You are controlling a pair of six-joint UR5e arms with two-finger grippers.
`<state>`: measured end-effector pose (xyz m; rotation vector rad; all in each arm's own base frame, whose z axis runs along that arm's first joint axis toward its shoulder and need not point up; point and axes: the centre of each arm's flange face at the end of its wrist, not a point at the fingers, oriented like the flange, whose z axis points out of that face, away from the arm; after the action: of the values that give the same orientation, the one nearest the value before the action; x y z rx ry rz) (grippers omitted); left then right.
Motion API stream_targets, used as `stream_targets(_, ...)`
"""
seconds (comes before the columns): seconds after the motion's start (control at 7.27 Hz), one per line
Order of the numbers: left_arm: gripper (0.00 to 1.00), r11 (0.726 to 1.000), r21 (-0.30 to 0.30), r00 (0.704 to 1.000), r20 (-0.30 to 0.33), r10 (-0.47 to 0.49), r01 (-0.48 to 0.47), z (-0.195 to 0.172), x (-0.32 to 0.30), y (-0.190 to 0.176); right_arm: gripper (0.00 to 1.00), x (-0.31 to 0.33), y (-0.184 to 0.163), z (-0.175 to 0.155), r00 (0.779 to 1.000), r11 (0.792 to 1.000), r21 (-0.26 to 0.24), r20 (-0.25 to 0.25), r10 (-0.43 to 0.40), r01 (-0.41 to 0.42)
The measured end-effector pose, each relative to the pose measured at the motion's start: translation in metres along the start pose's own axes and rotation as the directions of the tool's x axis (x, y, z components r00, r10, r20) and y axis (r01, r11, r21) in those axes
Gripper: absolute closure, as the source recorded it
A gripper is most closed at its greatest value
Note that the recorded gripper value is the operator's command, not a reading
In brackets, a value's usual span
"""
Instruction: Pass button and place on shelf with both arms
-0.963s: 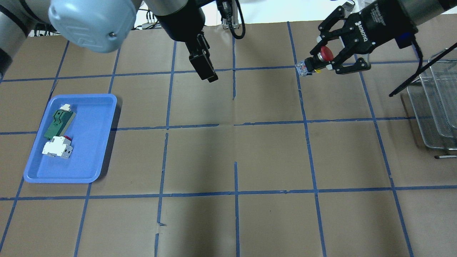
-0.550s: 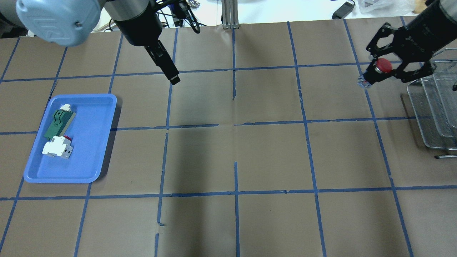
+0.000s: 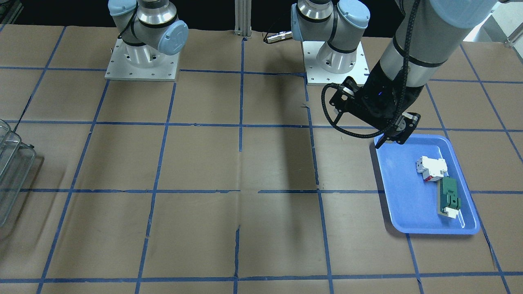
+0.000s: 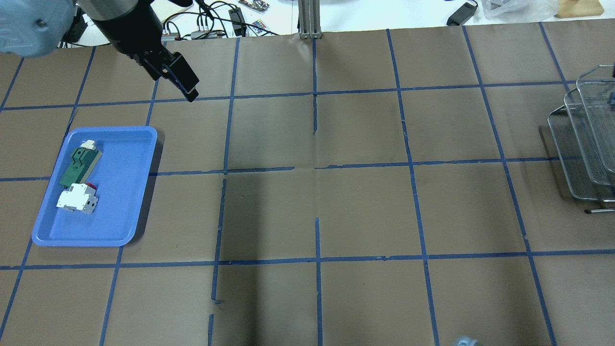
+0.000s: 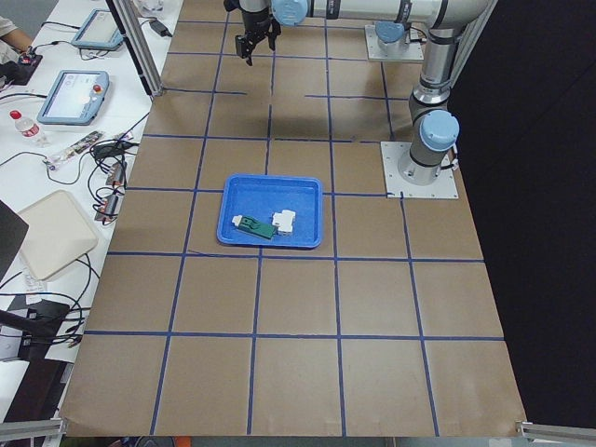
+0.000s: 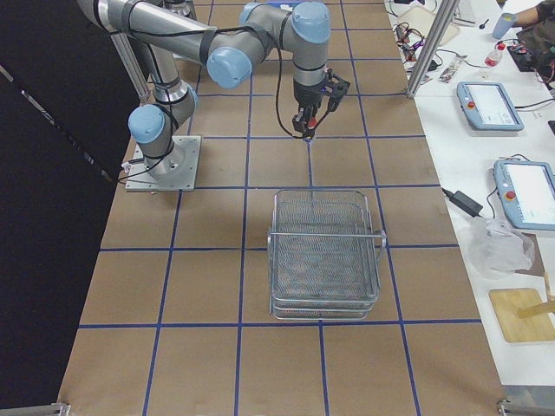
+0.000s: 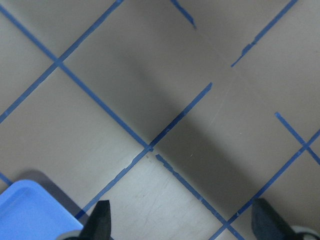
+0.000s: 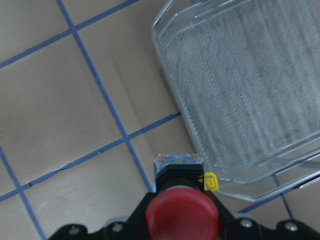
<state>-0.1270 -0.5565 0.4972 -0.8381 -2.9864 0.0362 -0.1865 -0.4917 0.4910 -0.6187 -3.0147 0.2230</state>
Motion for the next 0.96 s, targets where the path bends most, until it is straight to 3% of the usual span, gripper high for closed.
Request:
stream_targets(0.28,0.0,0.973,0.009,0.973,0.023,-0.229,0.229,-0.01,-0.002,0.009,1.0,0.03,-0.029,0.017,0.991,0.987,0.106,-0.058,-0.119,0.125)
stream_targets(0.69,0.0,0.886,0.015,0.886,0.025,-0.464,0.464,-0.016,-0.002,0.015,1.0,0.045,-0.048,0.075,0.982,0.973,0.149,-0.094,-0.166,0.178)
stream_targets(0.83,0.0,0.864,0.016,0.864,0.025,-0.504,0.503,-0.014,-0.002,0.015,0.61,0.054,-0.051,0.091,0.983,0.975,0.146,-0.095,-0.157,0.17)
stream_targets(0.96,0.0,0.855,0.016,0.854,0.024,-0.519,0.519,-0.013,-0.002,0.015,0.09,0.068,-0.052,0.103,0.985,0.979,0.135,-0.092,-0.143,0.154)
